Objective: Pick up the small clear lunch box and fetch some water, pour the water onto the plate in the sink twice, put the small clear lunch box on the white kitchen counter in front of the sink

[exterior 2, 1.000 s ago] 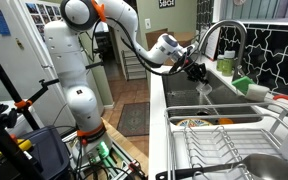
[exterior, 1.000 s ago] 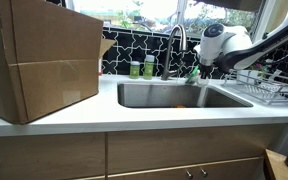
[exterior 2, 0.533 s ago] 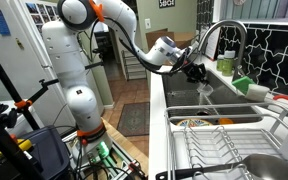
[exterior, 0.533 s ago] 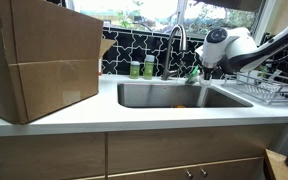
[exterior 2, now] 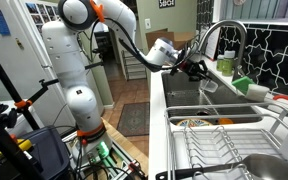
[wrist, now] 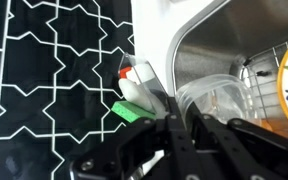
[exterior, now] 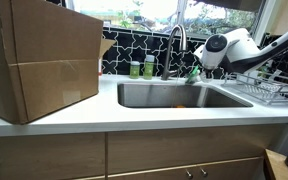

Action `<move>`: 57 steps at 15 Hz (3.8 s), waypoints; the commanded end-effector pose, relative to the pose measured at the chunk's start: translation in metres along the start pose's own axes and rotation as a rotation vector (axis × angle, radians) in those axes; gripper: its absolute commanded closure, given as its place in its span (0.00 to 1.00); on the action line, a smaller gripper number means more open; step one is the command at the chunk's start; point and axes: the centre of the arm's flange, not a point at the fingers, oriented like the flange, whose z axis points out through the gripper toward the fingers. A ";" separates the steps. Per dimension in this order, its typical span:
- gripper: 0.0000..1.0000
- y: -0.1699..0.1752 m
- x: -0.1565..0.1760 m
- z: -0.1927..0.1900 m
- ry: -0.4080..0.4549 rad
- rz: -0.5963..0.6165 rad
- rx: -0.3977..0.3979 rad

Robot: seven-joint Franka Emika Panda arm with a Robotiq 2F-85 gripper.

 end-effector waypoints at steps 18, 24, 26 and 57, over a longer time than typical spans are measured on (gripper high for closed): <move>0.97 -0.045 -0.039 0.017 -0.054 -0.297 -0.500; 0.97 -0.043 -0.037 0.006 -0.022 -0.295 -0.674; 0.97 -0.042 -0.035 0.001 -0.007 -0.295 -0.726; 0.97 0.006 -0.045 -0.069 0.233 -0.357 0.335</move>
